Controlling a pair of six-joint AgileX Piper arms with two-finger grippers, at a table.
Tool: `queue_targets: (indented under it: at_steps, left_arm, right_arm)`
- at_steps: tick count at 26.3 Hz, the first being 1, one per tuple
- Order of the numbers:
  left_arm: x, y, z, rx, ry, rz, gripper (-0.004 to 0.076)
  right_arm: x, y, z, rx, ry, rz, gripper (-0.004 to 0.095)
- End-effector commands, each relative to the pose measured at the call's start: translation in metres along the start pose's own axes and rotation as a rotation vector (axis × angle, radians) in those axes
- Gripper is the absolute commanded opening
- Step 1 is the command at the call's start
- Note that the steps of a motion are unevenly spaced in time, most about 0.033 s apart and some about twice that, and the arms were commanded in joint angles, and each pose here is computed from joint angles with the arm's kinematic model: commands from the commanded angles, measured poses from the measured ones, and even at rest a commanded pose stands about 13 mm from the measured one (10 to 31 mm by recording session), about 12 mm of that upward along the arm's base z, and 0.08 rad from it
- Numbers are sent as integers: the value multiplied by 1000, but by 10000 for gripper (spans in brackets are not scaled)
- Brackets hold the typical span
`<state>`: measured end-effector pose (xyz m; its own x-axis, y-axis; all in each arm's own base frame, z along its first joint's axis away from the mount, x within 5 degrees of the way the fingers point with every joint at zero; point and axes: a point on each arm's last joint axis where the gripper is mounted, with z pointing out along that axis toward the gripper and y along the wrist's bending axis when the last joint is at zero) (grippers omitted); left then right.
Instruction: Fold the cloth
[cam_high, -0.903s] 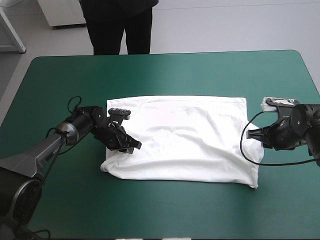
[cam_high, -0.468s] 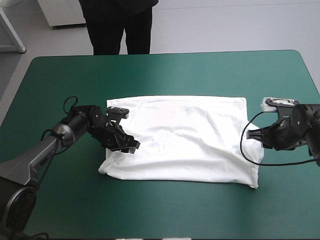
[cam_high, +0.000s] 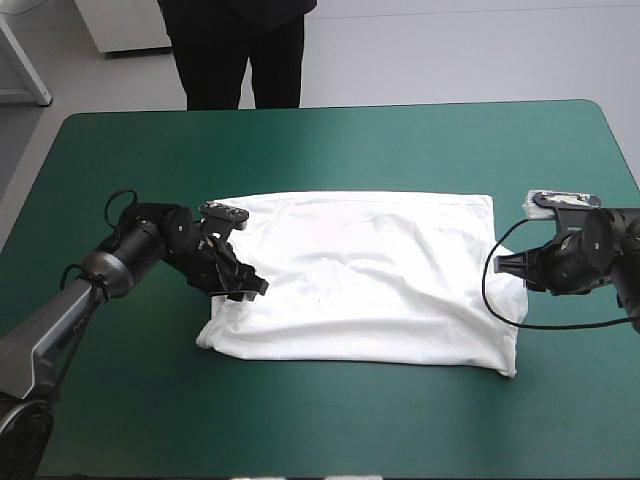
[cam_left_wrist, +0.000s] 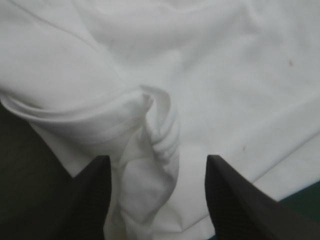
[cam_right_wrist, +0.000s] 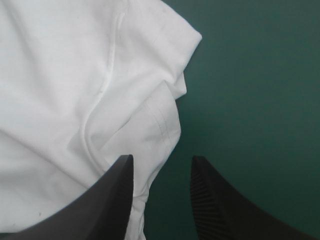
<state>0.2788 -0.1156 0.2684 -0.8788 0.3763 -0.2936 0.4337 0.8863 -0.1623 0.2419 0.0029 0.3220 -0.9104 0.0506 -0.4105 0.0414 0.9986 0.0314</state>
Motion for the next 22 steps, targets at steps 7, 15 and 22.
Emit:
queue_targets:
  at_steps: [7, 15, 22]
  left_arm:
    - [-2, -3, -24, -27, -61, 1, 407]
    - [-5, -2, -25, -30, -83, 2, 407]
    - [-5, -2, -25, -30, -83, 6, 407]
  right_arm:
    - [-22, -21, 18, -42, -29, 123, 479]
    - [-63, -30, 44, -46, -37, 133, 537]
    - [-89, -36, 91, -38, 85, 129, 537]
